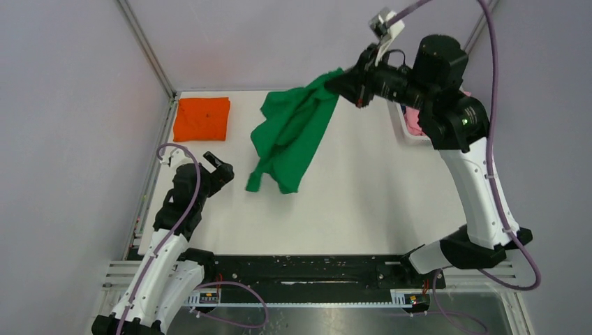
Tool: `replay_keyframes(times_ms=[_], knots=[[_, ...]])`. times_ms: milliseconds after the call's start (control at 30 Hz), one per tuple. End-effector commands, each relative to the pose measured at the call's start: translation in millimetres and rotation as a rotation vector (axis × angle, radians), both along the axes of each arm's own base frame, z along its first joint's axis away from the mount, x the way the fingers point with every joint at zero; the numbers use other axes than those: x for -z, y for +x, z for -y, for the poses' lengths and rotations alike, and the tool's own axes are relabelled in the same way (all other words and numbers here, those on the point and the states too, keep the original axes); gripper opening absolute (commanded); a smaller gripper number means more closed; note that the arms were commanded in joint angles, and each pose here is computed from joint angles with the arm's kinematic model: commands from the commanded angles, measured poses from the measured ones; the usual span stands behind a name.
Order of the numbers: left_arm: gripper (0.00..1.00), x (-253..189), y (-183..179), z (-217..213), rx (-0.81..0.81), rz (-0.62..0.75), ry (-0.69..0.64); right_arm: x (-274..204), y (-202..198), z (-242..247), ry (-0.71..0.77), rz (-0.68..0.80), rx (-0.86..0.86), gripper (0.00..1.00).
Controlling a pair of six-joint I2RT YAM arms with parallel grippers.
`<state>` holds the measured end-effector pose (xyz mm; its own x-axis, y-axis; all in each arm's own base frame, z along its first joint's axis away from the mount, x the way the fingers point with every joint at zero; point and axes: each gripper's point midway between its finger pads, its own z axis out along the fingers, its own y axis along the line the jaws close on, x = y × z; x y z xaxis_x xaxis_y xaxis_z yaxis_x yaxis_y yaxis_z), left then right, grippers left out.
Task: Fold and stack the t-shirts
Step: Move the tshirt to the center of the board
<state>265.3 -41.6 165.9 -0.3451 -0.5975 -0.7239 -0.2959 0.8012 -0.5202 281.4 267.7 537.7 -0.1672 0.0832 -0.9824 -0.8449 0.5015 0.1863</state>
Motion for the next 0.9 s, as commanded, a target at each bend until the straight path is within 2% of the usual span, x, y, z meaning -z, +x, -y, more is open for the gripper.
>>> replay_keyframes(times_ms=[0, 67, 133, 233, 267, 333, 400, 500, 600, 700, 867], knots=[[0.99, -22, 5, -6, -0.081, 0.015, -0.043, 61, -5, 43, -0.203, 0.045, 0.155, 0.00], [0.99, -16, 4, -7, -0.093, -0.002, -0.050, 132, 10, 80, -0.309, -0.054, 0.370, 0.01], [0.99, -9, 4, -7, -0.099, -0.017, -0.057, 198, 23, 120, -0.386, -0.158, 0.596, 0.13], [0.99, 0, 6, -3, -0.083, -0.054, -0.060, 298, 25, 168, -0.405, -0.412, 0.858, 0.20], [0.99, 4, 6, -2, -0.079, -0.072, -0.058, 324, 24, 183, -0.410, -0.492, 0.929, 0.27], [0.99, 13, 7, 1, -0.067, -0.112, -0.059, 359, 19, 206, -0.448, -0.601, 1.036, 0.65], [0.99, 23, 9, 5, -0.051, -0.154, -0.060, 374, 12, 222, -0.520, -0.645, 1.110, 0.77], [0.99, 38, 16, 12, -0.025, -0.211, -0.061, 380, 1, 221, -0.526, -0.689, 1.102, 0.86], [0.99, 52, 27, 22, 0.013, -0.269, -0.068, 386, -7, 204, -0.429, -0.725, 1.028, 0.99], [0.98, 66, 43, 35, 0.065, -0.328, -0.079, 398, -19, 178, -0.340, -0.758, 0.912, 1.00], [0.91, 103, 58, 52, 0.125, -0.456, -0.109, 412, -33, 133, -0.339, -0.786, 0.738, 0.97]])
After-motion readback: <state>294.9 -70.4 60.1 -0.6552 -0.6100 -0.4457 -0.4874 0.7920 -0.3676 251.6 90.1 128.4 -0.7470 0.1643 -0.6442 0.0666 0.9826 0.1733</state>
